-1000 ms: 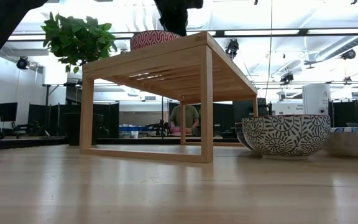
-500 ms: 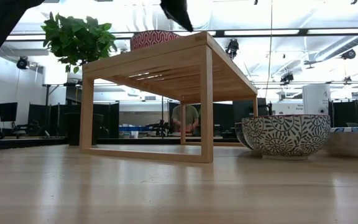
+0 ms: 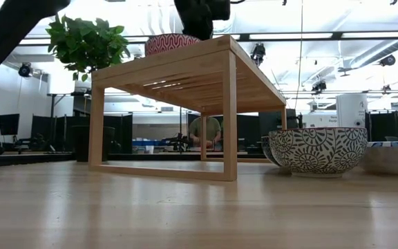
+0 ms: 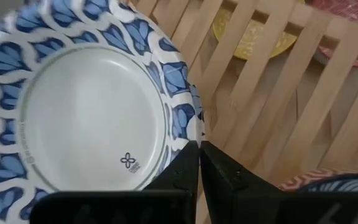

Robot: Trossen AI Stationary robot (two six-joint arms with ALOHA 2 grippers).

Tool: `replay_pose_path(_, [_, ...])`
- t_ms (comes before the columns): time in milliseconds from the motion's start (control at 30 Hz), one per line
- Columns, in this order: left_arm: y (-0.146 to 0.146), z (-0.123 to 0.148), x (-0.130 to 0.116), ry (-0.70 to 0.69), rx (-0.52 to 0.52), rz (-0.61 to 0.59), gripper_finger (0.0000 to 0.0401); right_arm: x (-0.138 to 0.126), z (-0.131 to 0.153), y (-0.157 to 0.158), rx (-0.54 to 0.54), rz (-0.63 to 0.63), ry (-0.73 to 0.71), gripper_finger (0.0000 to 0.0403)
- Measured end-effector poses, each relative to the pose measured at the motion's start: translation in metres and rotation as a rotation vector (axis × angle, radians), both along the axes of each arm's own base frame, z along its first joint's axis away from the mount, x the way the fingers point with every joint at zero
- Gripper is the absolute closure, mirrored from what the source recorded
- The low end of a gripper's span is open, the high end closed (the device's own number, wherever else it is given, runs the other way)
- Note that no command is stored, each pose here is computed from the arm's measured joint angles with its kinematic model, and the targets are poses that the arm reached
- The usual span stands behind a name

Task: Place and stack bowls onto a shelf
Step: Stack the white patterned bowl on top of the white patterned bowl on the shelf, then stack the red patterned bowl on top of the blue patterned bowl on the shelf

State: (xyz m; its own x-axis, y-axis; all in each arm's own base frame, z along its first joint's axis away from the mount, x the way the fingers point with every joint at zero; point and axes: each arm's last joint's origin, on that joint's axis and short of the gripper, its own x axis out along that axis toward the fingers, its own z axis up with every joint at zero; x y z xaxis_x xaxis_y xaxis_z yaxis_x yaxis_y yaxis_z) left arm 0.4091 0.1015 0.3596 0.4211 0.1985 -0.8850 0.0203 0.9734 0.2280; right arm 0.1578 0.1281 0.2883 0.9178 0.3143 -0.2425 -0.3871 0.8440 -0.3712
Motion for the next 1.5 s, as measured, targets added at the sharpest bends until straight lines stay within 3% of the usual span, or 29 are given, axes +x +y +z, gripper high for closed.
replay_pose_path(200, [-0.003,0.008,-0.004,-0.023,-0.016,0.018,0.0401,0.0,0.0,0.0,0.001,0.0,0.0,0.0335])
replay_pose_path(433, [-0.027,0.028,-0.012,-0.114,-0.209,0.032,0.0401,0.002,0.0,-0.003,0.019,-0.063,-0.002,0.0335])
replay_pose_path(900, [-0.15,0.026,-0.009,-0.063,-0.217,-0.293,0.0401,0.01,0.0,-0.013,0.058,-0.138,0.005,0.0335])
replay_pose_path(1067, [-0.157,0.014,-0.009,-0.021,-0.227,-0.304,0.0401,0.009,0.001,-0.013,0.049,-0.134,-0.001,0.0335])
replay_pose_path(1233, [-0.158,-0.013,-0.014,-0.009,-0.308,-0.303,0.0401,0.01,0.007,-0.012,0.037,-0.127,-0.023,0.0335])
replay_pose_path(1400, [-0.156,-0.045,-0.041,-0.09,-0.373,-0.235,0.0401,0.01,0.008,-0.012,0.036,-0.127,-0.026,0.0335])
replay_pose_path(1500, [-0.154,-0.056,-0.064,-0.209,-0.407,-0.208,0.0401,0.011,0.009,-0.015,0.061,-0.157,-0.025,0.0335])
